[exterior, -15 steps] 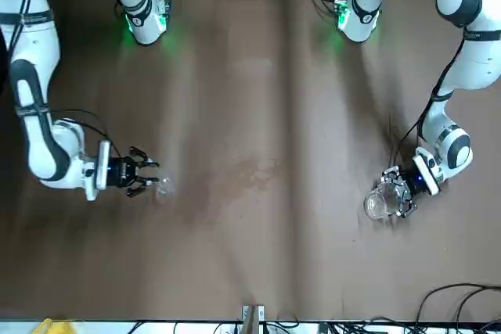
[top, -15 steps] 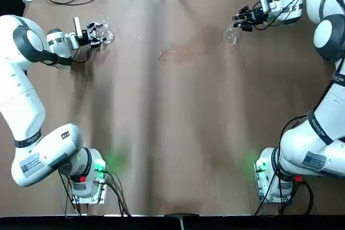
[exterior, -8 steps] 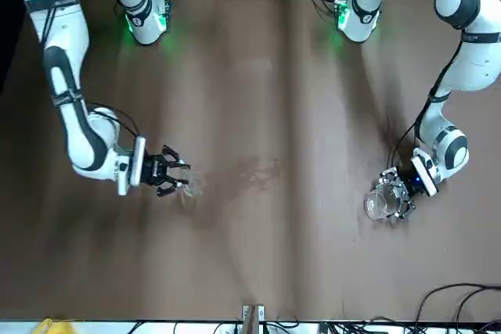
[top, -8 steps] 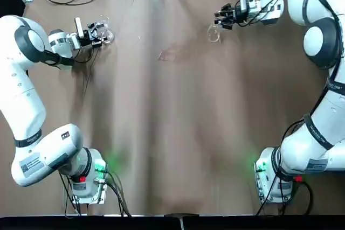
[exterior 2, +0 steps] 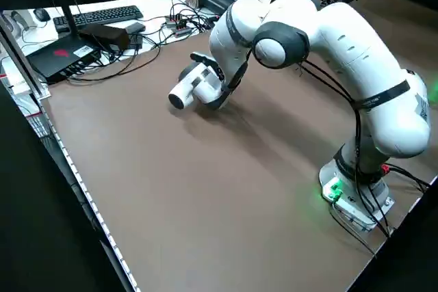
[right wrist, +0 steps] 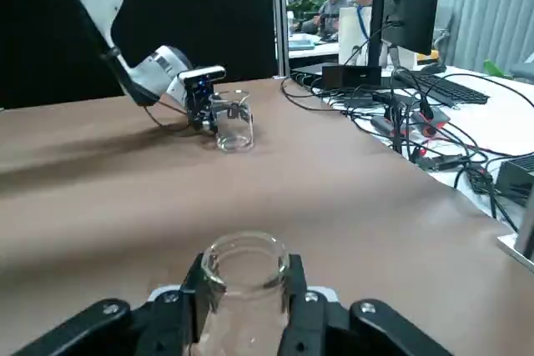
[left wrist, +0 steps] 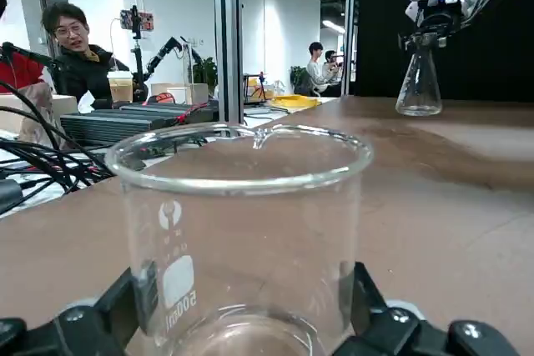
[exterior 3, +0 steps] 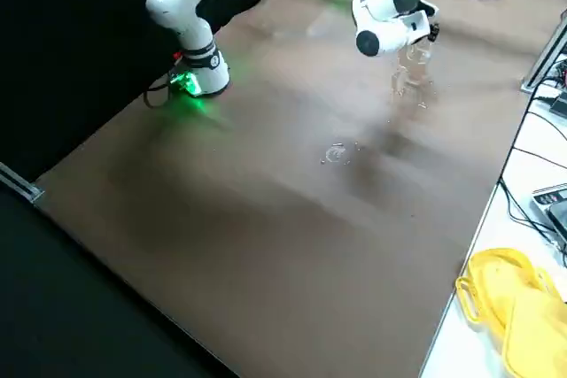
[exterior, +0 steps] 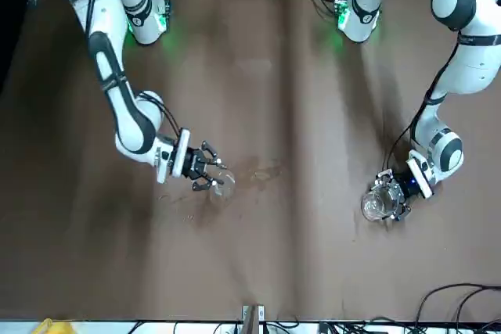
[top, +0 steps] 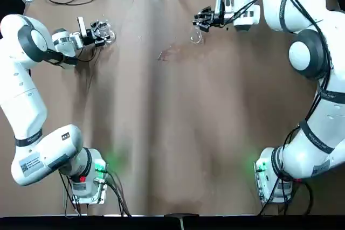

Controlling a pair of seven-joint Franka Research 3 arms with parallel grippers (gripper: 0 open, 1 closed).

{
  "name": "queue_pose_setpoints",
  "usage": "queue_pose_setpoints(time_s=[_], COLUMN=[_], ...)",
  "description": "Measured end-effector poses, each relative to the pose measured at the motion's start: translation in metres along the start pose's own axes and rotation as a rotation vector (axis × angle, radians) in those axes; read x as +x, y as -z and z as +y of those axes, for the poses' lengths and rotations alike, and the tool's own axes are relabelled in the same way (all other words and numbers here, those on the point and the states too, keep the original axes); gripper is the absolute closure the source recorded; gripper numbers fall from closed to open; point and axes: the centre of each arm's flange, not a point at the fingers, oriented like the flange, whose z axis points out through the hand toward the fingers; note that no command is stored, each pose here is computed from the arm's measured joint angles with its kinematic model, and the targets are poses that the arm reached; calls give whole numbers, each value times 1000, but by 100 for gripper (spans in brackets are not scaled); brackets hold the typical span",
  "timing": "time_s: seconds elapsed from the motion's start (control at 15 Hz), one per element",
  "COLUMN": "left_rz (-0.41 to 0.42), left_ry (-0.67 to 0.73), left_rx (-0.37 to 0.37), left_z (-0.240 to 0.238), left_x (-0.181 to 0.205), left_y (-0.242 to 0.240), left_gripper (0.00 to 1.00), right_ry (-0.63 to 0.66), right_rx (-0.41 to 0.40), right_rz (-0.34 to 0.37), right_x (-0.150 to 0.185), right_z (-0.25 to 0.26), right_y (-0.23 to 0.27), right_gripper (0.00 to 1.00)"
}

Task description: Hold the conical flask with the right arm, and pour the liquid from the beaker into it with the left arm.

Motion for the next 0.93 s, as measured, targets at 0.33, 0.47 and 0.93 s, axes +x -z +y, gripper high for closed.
queue_pose_setpoints(time_s=[0.33, 0.47, 0.93], left_rz=[2, 2, 2], left_ry=[-4, -4, -16], left_rx=[1, -1, -23], left_z=[-2, -2, -2], left_x=[-1, -2, 2], left_y=[-1, -2, -17], left_gripper=[0, 0, 1], right_ry=[-18, -11, 3], right_rx=[-47, -56, -87], right_rz=[62, 87, 31], right_x=[20, 26, 45], right_z=[-34, -48, -71], right_y=[-44, -60, -102], right_gripper=[61, 61, 61])
